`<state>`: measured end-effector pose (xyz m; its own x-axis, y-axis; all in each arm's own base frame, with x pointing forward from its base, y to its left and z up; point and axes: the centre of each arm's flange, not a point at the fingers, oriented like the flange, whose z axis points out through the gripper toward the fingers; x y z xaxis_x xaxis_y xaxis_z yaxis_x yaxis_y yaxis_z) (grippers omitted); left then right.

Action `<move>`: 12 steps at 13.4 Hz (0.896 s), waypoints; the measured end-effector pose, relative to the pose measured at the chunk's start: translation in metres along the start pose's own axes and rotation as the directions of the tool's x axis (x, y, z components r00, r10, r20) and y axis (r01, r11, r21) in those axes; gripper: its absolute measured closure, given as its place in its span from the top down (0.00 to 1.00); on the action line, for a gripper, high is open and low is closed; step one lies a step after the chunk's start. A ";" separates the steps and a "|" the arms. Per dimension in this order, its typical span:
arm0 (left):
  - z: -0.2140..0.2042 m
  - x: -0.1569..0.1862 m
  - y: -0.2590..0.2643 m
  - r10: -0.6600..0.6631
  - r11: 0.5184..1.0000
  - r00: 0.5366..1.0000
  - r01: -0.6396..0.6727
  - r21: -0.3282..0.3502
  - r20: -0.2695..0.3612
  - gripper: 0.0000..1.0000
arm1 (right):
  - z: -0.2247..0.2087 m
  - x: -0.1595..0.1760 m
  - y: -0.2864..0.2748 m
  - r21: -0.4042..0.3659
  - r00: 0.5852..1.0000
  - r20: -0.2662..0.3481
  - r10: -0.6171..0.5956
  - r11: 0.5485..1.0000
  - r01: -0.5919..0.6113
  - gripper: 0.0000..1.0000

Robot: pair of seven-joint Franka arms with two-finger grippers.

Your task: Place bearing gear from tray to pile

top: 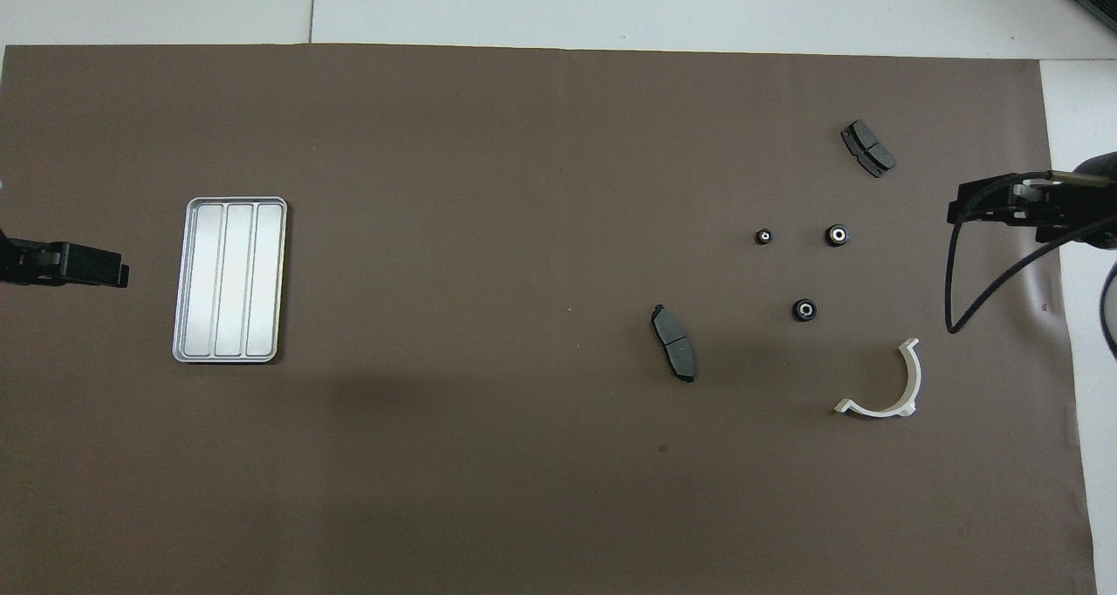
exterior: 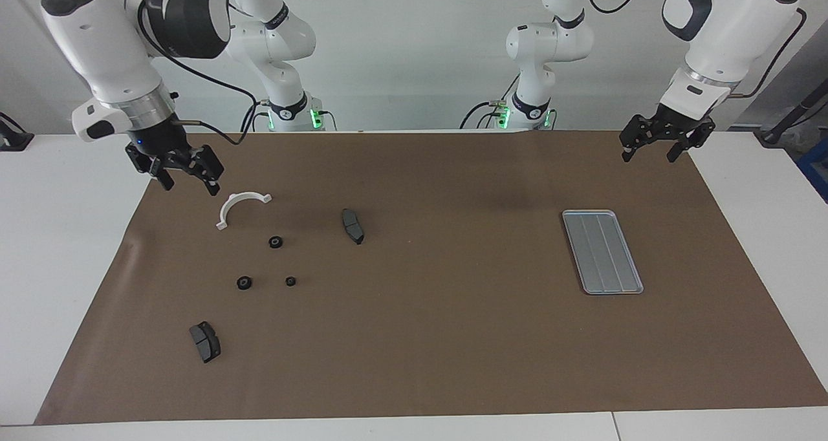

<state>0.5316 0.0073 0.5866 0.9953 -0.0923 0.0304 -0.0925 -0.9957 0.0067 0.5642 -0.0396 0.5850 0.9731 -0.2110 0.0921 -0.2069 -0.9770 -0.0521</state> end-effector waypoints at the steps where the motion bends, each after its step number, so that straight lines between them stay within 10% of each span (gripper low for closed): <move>1: 0.000 0.000 0.000 0.000 1.000 1.000 0.000 0.000 0.000 1.00 | -0.007 -0.004 0.003 -0.003 1.000 0.012 -0.004 1.000 0.004 1.00; 12: 0.000 0.000 0.000 0.000 1.000 1.000 0.000 0.000 0.000 1.00 | -0.035 -0.029 -0.012 -0.024 0.997 0.047 -0.059 0.998 0.060 1.00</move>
<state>0.5316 0.0073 0.5866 0.9953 -0.0923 0.0304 -0.0925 -0.9957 0.0067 0.5353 -0.0225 0.6181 0.9873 -0.1515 0.0481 -0.1505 -0.9883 -0.0229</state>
